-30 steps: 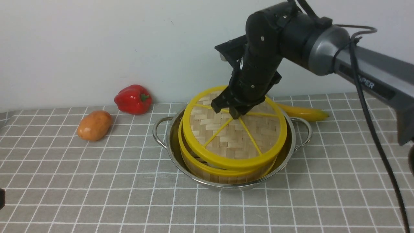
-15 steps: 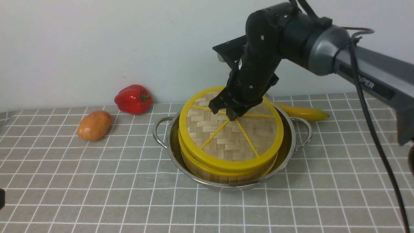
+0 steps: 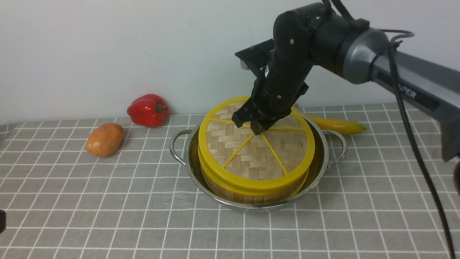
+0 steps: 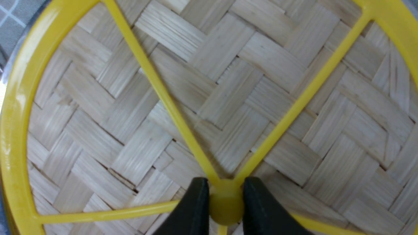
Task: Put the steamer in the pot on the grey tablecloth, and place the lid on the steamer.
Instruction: 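Place the bamboo steamer lid onto the steamer basket in the pot with the right gripper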
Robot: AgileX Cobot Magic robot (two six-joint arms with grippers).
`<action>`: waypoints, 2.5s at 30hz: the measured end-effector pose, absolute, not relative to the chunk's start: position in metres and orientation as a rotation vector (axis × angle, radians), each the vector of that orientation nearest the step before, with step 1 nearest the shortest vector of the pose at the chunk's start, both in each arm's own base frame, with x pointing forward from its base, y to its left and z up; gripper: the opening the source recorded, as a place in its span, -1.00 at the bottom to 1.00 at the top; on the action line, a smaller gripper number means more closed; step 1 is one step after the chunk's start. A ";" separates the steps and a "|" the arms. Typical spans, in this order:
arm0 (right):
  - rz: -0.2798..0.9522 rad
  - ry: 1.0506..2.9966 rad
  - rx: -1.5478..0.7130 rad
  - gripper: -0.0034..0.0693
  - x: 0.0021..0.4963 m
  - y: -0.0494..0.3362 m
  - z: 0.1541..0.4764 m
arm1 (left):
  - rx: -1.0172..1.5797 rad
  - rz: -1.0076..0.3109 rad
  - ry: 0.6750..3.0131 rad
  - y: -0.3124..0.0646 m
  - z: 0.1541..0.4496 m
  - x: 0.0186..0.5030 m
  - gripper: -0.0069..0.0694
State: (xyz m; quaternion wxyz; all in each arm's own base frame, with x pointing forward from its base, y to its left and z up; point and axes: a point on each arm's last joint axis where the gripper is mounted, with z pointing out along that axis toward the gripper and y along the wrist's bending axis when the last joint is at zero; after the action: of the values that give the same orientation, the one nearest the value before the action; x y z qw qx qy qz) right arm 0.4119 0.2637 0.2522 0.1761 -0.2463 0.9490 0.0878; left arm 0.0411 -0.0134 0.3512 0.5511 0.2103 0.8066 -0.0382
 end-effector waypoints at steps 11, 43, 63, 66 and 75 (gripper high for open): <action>0.266 2.682 -0.712 -0.50 0.411 0.265 0.254 | 0.498 -0.090 1.908 -0.013 0.351 0.041 -0.79; 0.282 2.672 -0.728 -0.50 0.418 0.270 0.252 | 0.499 -0.089 1.913 -0.013 0.351 0.041 -0.79; 0.307 2.677 -0.721 -0.50 0.420 0.273 0.246 | 0.502 -0.088 1.925 -0.013 0.350 0.041 -0.79; 0.307 2.676 -0.719 -0.50 0.421 0.273 0.246 | 0.502 -0.088 1.925 -0.013 0.350 0.041 -0.79; 0.311 2.684 -0.720 -0.50 0.423 0.274 0.241 | 0.503 -0.088 1.926 -0.013 0.350 0.040 -0.79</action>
State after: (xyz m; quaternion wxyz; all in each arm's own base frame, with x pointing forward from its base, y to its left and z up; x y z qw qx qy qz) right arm 0.4227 0.2745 0.2406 0.1719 -0.2535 0.9456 0.1095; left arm 0.0405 -0.0132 0.3497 0.5436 0.2119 0.8113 -0.0370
